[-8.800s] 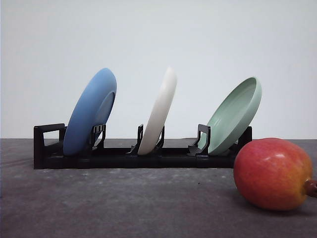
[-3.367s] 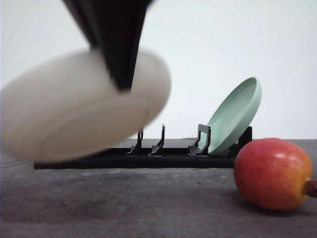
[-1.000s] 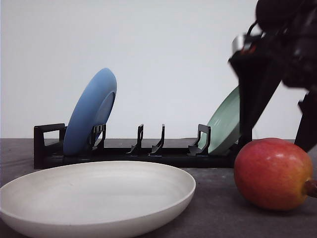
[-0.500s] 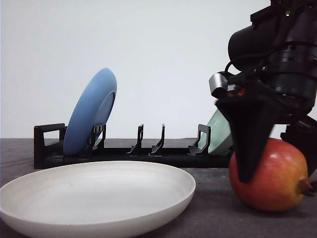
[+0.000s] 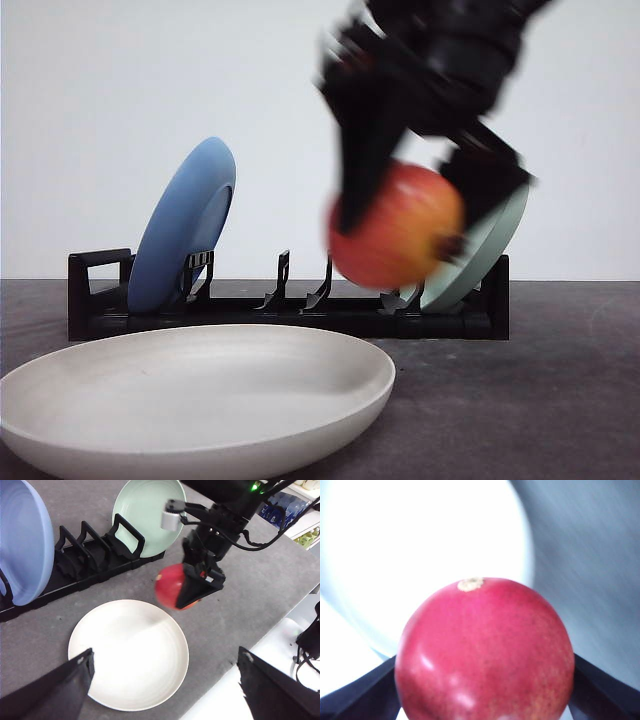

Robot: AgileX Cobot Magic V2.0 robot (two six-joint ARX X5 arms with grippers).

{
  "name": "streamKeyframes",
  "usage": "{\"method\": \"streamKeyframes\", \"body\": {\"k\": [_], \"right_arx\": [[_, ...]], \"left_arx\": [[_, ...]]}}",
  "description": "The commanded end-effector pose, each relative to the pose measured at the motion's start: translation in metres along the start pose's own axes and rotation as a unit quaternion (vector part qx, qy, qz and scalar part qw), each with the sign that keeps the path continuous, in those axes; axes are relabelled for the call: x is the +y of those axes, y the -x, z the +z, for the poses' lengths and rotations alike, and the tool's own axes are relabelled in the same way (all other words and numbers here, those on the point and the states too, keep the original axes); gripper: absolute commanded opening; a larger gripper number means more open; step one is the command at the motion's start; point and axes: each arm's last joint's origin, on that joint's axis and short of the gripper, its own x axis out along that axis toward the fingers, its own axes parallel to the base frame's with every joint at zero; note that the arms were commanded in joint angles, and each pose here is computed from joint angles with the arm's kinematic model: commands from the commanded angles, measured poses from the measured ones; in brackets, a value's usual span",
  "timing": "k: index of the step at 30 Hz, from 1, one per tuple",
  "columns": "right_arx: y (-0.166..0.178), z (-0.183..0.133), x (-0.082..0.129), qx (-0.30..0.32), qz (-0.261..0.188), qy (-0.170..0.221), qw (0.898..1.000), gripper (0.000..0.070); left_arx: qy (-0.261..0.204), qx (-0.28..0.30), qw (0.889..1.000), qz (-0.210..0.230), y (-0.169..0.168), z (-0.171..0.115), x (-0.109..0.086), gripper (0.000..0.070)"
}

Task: Place pomegranate in white plate

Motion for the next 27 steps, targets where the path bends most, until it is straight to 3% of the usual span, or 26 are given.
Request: {"method": "streamKeyframes", "body": {"k": [1, 8, 12, 20, 27], "right_arx": [[-0.01, 0.008, 0.013, -0.002, 0.009, 0.009, 1.0, 0.0452], [-0.052, 0.016, 0.047, 0.002, 0.025, 0.064, 0.998, 0.0452], [-0.073, 0.017, 0.051, 0.01, 0.001, 0.059, 0.998, 0.0452], [-0.087, 0.016, 0.053, 0.027, 0.002, 0.055, 0.998, 0.0458], [-0.094, 0.016, 0.051, 0.038, -0.002, 0.053, 0.998, 0.0583]], "left_arx": [[0.002, -0.004, 1.0, -0.008, 0.0, 0.002, -0.002, 0.0555], [0.001, -0.003, 1.0, -0.008, 0.0, 0.002, -0.002, 0.0555], [0.001, -0.003, 1.0, -0.007, 0.0, 0.002, -0.002, 0.0555], [0.001, -0.003, 1.0, -0.007, 0.0, 0.002, -0.002, 0.0555], [0.001, -0.003, 1.0, -0.007, 0.0, 0.002, -0.002, 0.0555]]}}
